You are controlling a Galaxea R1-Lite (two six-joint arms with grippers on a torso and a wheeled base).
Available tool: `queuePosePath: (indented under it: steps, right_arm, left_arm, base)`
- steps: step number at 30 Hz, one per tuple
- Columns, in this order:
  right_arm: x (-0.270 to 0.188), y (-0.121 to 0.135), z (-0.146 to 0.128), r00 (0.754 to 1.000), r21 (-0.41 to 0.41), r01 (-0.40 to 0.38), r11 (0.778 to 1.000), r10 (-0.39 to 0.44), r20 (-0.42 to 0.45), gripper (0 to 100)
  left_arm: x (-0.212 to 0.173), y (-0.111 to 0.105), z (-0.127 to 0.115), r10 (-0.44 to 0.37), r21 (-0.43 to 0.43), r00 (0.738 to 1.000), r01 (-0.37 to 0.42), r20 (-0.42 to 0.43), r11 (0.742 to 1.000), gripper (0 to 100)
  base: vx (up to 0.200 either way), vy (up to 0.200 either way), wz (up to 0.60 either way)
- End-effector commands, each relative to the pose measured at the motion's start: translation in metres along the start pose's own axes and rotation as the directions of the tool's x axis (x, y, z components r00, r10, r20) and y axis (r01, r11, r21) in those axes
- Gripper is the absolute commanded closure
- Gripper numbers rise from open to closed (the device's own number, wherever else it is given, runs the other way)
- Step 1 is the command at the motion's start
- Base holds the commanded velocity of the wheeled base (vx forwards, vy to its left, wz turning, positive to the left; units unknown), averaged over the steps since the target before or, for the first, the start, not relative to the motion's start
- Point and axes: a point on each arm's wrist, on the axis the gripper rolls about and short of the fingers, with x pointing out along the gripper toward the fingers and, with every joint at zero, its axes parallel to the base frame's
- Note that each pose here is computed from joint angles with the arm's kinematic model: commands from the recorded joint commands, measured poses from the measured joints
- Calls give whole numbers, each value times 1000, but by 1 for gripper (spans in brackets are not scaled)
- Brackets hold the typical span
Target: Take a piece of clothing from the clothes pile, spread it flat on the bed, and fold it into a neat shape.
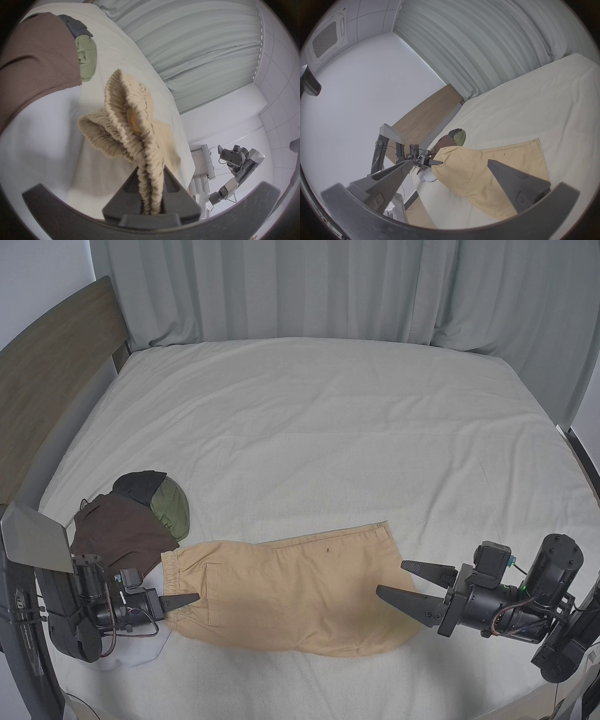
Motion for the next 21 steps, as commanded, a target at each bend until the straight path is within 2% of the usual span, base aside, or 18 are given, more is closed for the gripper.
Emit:
queuePosePath:
  steps: [1, 10, 21]
  right_arm:
    - [0, 0, 0, 1000, -1, -1, 1000, 1, 1, 0]
    - [0, 0, 1, 1000, -1, -2, 1000, 2, 2, 0]
    - [-1, 0, 2, 1000, -3, -1, 1000, 1, 8, 0]
  left_arm:
    - [1, -11, 3, -21, 28, 1000, 21, 0, 999, 100]
    - [5, -33, 7, -70, 56, 998, 70, -7, 996, 100]
    - [12, -46, 8, -100, 74, 995, 101, -17, 992, 100]
  base:
    - [0, 0, 0]
    - [0, 0, 0]
    - [0, 0, 0]
